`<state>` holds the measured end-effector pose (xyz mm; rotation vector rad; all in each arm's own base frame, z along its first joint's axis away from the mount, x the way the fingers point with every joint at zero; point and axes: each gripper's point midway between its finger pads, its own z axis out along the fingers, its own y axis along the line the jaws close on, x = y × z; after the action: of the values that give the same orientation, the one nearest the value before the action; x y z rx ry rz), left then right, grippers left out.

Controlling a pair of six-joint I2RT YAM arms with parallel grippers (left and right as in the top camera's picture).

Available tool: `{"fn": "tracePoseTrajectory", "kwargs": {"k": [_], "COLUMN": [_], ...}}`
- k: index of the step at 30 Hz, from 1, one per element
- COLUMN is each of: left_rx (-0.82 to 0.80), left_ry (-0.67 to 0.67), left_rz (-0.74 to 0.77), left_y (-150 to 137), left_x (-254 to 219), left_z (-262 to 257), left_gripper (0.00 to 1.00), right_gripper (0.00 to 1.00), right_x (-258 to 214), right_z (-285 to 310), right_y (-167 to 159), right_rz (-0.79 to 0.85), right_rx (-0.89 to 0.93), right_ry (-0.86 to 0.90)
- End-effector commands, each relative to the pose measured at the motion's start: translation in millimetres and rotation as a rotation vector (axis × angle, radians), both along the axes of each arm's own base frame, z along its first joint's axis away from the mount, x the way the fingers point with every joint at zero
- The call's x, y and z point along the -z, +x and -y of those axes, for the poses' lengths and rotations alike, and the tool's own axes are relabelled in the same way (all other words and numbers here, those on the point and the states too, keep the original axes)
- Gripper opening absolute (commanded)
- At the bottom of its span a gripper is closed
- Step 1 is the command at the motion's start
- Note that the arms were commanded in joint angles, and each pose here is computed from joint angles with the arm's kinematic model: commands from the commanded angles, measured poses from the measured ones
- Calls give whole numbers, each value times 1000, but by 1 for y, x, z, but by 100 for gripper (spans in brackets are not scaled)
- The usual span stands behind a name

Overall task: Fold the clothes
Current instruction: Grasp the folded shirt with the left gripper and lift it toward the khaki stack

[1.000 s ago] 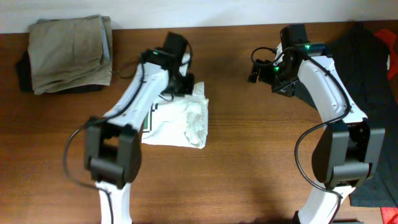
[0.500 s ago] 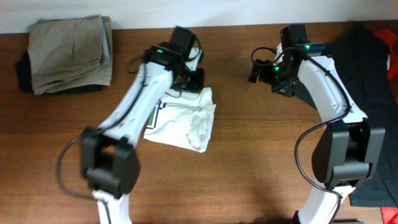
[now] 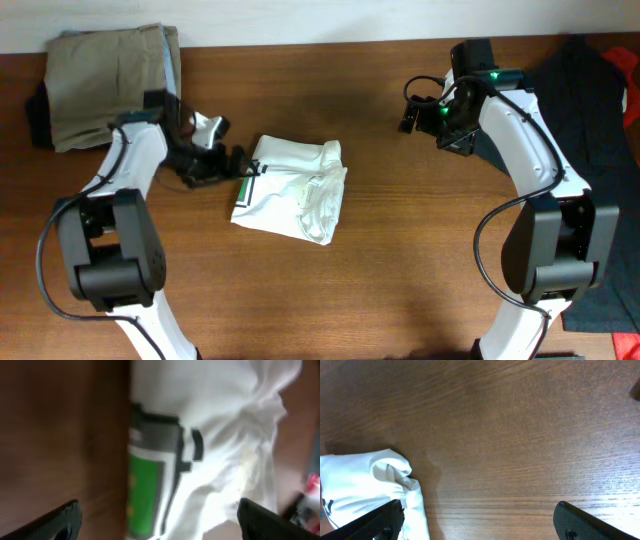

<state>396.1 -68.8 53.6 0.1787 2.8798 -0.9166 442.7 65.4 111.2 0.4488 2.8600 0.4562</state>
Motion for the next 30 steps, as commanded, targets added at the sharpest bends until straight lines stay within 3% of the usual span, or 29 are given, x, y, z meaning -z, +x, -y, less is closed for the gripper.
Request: {"fn": "tracePoseTrajectory", "kwargs": {"k": [1,6,10,13,16,17,19,20,21,23,26,30], "left_rx": [50,-60,-70,-25,8,8,1,-3,-5,-20,-82,-229], "left_ry": [-152,-81,-87,-85,-81,-81,-66,-40,-16,92,370,516], "left_rz": [16,7,-53,-76,-61,-58,-44,-26,-15,19,160,410], "left_y": [-13,4,4,-3,-4,-3,1,9,14,32,87,153], "left_x": [11,27,56,65,65,65,65,63,60,49,-2,-66], "left_z": [30,19,30,48,60,60,56,52,49,34,-10,-58], "left_gripper": [99,99,83,79,41,40,17,5,2,1,1,1], "right_gripper": [99,99,99,99,99,99,98,99,99,99,99,99], "right_x": [-1,-1,-1,-1,-1,-1,-1,-2,-2,-2,-2,-2], "right_z": [-2,-6,-6,-6,-6,-6,-6,-7,-6,-6,-7,-7], "right_y": [-1,-1,-1,-1,-1,-1,-1,0,-1,0,0,0], "right_rz": [3,7,6,6,7,7,7,8,8,10,12,11], "right_rx": [-4,-14,-14,-14,-14,-14,-14,-14,-14,-14,-14,-14], "right_ry": [-7,-8,-8,-8,-8,-8,-8,-8,-8,-8,-7,-7]}}
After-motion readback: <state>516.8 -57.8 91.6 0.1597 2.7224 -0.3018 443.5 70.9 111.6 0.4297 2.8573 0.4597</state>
